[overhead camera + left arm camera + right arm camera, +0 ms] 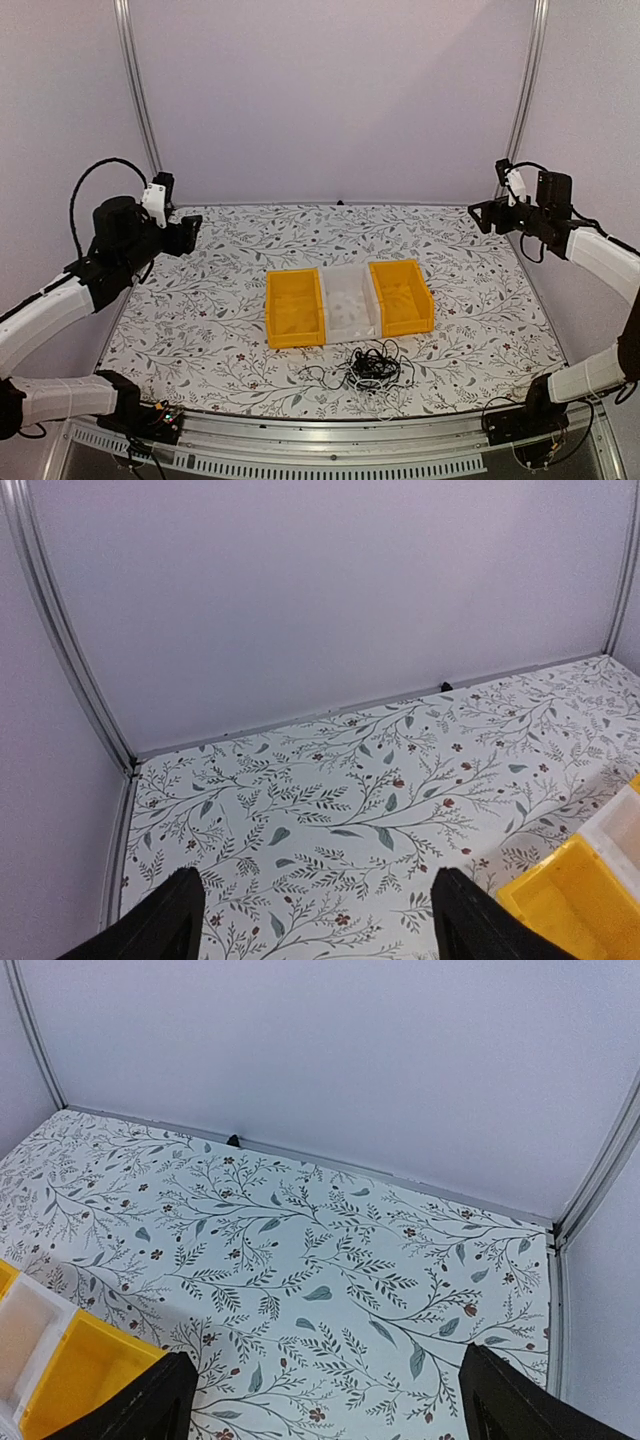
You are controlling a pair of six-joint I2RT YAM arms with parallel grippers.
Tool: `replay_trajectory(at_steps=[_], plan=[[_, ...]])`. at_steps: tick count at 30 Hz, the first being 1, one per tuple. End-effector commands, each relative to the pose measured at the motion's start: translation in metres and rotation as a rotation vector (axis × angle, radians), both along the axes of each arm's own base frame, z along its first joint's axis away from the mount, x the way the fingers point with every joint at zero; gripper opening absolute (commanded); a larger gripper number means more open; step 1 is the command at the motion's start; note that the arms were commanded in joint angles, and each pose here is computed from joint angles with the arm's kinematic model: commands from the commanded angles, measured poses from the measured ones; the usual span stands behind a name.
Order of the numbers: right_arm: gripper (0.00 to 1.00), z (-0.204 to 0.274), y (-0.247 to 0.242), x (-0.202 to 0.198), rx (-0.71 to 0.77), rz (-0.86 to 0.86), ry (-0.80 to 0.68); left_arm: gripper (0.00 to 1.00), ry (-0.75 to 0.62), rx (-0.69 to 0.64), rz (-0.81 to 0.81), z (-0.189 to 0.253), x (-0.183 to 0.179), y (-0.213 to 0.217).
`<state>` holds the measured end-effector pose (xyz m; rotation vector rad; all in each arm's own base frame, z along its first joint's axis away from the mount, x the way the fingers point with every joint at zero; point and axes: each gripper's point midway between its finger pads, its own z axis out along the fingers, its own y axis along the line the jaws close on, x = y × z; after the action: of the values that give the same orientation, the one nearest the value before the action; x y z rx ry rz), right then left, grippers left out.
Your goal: Untangle the cables
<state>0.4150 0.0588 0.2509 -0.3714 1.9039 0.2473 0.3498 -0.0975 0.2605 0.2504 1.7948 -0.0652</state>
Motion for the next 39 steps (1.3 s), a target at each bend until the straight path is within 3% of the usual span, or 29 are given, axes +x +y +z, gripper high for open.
replay_trajectory(at_steps=[1, 5, 9, 12, 22, 30, 39], plan=[[0.97, 0.002, 0.002, -0.001, 0.035, 0.011, -0.021, 0.77, -0.087, -0.042, -0.131, 0.022, -0.015, -0.017], [0.97, 0.005, 0.010, -0.013, -0.025, 0.091, -0.041, 0.69, -0.084, -0.058, -0.309, 0.022, -0.030, -0.056], [0.90, 0.014, 0.021, -0.029, -0.102, 0.207, -0.052, 0.61, -0.040, -0.091, -0.507, 0.020, -0.044, -0.099], [0.82, 0.013, 0.044, -0.058, -0.115, 0.389, -0.016, 0.57, 0.012, -0.107, -0.655, 0.016, -0.064, -0.135], [0.59, -0.028, 0.142, -0.173, -0.235, 0.897, 0.092, 0.56, 0.240, 0.033, -0.985, -0.032, -0.185, -0.245], [0.50, -0.071, 0.174, -0.220, -0.321, 1.091, 0.180, 0.51, 0.472, 0.142, -1.069, -0.113, -0.254, -0.279], [0.44, -0.095, 0.209, -0.239, -0.383, 1.234, 0.198, 0.47, 0.476, 0.102, -0.803, -0.133, -0.219, -0.284]])
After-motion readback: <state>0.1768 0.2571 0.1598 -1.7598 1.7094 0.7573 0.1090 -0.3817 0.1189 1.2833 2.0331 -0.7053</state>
